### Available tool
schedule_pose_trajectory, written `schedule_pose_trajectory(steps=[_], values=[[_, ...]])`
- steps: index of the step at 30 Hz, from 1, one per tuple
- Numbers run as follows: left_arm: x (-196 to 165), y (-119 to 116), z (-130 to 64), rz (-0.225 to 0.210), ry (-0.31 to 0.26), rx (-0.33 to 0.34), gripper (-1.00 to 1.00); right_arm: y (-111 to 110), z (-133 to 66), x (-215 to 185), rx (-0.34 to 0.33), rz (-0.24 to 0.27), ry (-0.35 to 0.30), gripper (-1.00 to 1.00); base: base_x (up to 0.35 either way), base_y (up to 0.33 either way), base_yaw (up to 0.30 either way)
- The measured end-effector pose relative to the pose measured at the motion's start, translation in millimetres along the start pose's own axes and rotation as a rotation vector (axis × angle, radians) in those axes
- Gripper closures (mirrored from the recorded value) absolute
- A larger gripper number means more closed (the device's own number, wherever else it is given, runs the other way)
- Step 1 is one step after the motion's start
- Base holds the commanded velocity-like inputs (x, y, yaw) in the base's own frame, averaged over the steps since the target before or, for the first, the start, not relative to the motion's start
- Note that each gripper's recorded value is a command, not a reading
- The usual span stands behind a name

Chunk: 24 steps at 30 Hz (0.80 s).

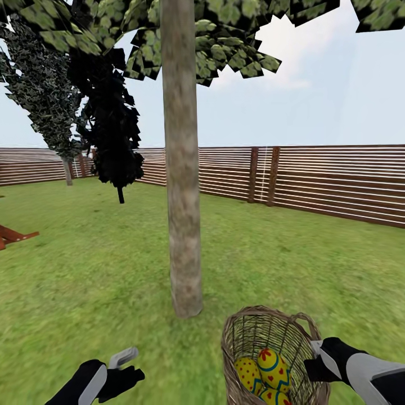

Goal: Take the three Easter eggs out of the wicker basket on the lawn in the garden, then place them on the lawn next to a single tree (choose any tree) so that all three eggs are next to the same tree and none are left in the basket.

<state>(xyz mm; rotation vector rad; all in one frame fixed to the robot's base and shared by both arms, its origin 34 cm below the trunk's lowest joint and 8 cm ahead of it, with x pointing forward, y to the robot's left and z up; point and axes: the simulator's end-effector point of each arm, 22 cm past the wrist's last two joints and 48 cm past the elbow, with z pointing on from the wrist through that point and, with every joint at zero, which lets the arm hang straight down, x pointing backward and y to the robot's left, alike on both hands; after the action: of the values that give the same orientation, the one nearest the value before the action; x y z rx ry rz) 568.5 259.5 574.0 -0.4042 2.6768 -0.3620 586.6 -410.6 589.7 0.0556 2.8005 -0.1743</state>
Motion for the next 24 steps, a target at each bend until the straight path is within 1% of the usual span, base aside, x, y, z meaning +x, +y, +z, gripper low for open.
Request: schedule_pose_trajectory(steps=[24], values=[[20.5,15.3,38.1,0.0,-0.002,0.0,-1.0,4.4,41.1,20.3,0.002,-0.004,0.0,1.0,0.0,0.0,0.0]])
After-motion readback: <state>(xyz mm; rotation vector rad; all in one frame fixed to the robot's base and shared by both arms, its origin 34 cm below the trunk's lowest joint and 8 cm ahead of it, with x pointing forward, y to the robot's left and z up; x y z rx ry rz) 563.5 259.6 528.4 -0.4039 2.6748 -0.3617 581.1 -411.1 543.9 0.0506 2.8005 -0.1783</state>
